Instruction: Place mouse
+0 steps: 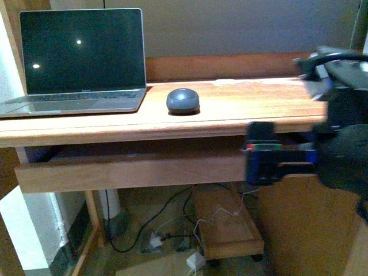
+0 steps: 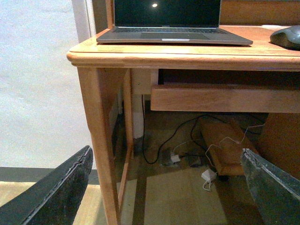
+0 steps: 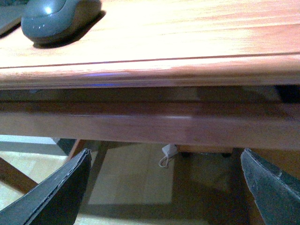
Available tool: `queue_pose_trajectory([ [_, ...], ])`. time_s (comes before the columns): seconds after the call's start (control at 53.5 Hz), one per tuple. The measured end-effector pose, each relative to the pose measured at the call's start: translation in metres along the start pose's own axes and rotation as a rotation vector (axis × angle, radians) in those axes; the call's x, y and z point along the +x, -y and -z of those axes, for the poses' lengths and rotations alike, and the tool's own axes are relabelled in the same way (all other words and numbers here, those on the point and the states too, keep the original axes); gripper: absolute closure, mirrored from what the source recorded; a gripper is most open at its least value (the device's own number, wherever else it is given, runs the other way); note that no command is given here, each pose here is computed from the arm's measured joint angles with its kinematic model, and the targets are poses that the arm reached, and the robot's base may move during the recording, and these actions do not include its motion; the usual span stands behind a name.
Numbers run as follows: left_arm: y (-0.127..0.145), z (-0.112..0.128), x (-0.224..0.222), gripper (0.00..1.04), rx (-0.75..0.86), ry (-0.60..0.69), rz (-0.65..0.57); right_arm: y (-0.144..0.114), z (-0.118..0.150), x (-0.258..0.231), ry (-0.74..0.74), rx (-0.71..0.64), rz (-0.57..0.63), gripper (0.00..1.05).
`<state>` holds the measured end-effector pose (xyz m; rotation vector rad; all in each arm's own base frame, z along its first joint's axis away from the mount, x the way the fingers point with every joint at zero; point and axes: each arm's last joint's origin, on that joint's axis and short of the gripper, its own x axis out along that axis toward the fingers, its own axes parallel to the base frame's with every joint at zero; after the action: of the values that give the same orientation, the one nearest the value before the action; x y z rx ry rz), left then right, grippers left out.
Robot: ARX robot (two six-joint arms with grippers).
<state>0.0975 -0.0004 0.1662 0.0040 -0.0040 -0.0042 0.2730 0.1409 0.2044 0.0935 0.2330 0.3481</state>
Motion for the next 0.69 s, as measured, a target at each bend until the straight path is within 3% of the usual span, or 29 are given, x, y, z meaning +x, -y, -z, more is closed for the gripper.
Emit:
queue_pose_trajectory([
  [0.187, 0.0, 0.0, 0.0, 0.08, 0.0, 0.0, 0.0, 0.033, 0.002, -0.079, 0.014, 0.116, 0.026, 0.07],
  [0.43, 0.0, 0.0, 0.0, 0.08, 0.0, 0.0, 0.0, 0.036, 0.022, -0.17, 0.048, 0.218, -0.009, 0.07],
  [0.58, 0.0, 0.0, 0.0, 0.08, 0.0, 0.0, 0.0, 0.036, 0.024, -0.198, 0.154, 0.225, -0.084, 0.07],
  [0.692, 0.0, 0.0, 0.0, 0.08, 0.0, 0.0, 0.0, 0.044, 0.041, -0.197, 0.137, 0.23, -0.085, 0.07],
])
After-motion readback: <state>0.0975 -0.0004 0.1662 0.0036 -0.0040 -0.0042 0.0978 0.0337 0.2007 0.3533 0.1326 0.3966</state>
